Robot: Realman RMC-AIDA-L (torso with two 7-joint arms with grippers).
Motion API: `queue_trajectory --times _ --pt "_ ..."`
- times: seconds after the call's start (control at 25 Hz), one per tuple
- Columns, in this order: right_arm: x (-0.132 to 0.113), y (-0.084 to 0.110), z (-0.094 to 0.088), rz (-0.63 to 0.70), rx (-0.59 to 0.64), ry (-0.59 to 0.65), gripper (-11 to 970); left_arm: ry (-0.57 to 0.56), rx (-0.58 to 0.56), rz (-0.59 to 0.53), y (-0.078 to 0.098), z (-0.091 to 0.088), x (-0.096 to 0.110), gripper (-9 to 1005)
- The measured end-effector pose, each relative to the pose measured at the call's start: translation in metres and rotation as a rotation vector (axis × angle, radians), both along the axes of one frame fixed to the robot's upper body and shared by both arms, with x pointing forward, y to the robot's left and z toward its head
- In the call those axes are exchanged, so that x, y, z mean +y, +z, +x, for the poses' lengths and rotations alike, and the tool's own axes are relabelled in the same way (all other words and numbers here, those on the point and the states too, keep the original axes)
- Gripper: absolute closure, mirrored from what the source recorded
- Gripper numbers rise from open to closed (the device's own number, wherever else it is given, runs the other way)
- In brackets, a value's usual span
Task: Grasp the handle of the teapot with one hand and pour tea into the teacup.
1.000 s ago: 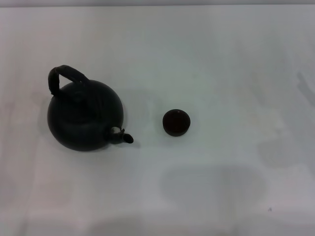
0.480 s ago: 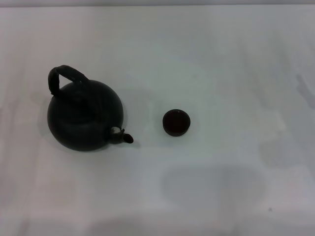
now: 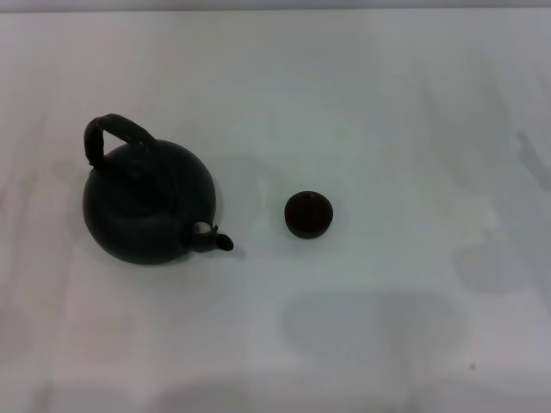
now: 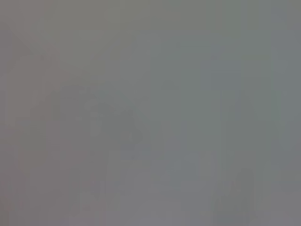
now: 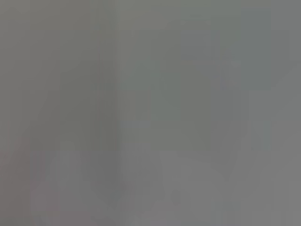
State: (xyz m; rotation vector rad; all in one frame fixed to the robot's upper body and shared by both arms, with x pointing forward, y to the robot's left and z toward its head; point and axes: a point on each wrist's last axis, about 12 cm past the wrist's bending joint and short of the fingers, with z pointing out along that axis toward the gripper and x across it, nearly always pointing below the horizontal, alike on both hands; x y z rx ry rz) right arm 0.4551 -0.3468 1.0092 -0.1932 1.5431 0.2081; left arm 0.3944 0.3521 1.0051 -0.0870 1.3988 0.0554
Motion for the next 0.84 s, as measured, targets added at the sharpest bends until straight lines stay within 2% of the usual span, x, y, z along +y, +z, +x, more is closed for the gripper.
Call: queue_trajectory --times 0.84 --pt "-0.0020 -0.0027 -0.0011 0.004 0.029 0.002 99 -0.005 0.012 -0.022 -0.0026 -0.0011 -0.0049 167"
